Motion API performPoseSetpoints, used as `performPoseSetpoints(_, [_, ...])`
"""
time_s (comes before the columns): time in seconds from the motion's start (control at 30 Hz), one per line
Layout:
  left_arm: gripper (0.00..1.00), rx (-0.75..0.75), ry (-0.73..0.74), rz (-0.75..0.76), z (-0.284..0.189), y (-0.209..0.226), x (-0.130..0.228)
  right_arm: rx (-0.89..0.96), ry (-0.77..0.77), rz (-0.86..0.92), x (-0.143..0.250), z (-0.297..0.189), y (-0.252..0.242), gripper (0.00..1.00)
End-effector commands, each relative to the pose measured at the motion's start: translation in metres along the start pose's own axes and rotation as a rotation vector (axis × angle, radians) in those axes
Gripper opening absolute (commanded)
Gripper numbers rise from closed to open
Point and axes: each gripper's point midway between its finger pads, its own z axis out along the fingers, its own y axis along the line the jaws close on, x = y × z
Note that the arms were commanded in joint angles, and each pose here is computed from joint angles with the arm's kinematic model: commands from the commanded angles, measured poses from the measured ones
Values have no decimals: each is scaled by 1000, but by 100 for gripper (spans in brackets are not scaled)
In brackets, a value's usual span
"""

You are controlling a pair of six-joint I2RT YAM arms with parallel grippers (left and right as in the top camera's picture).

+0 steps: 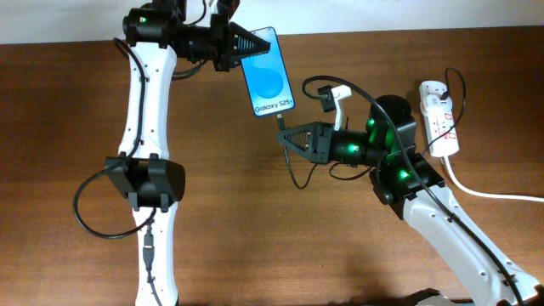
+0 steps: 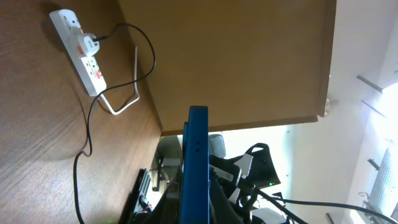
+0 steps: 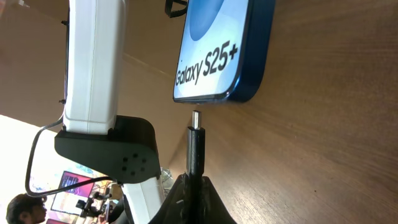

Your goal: Plug charger to phone and switch on socket

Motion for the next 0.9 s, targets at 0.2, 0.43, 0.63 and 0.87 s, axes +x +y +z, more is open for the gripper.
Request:
performPoseSetpoints(0.2, [0,56,43,66,16,-26,10,3,-15,-18,-5,-1,1,4])
performPoseSetpoints(0.43, [0,57,42,98,16,-26,10,16,-28,-15,-7,-1,-1,4])
performPoseSetpoints(0.63, [0,60,42,176,18,-26,11,29,-42,-17,-10,-1,-3,4])
performPoseSetpoints(0.87, [0,59,43,154,17,-25,13,27,-69,-45,-17,0,-4,4])
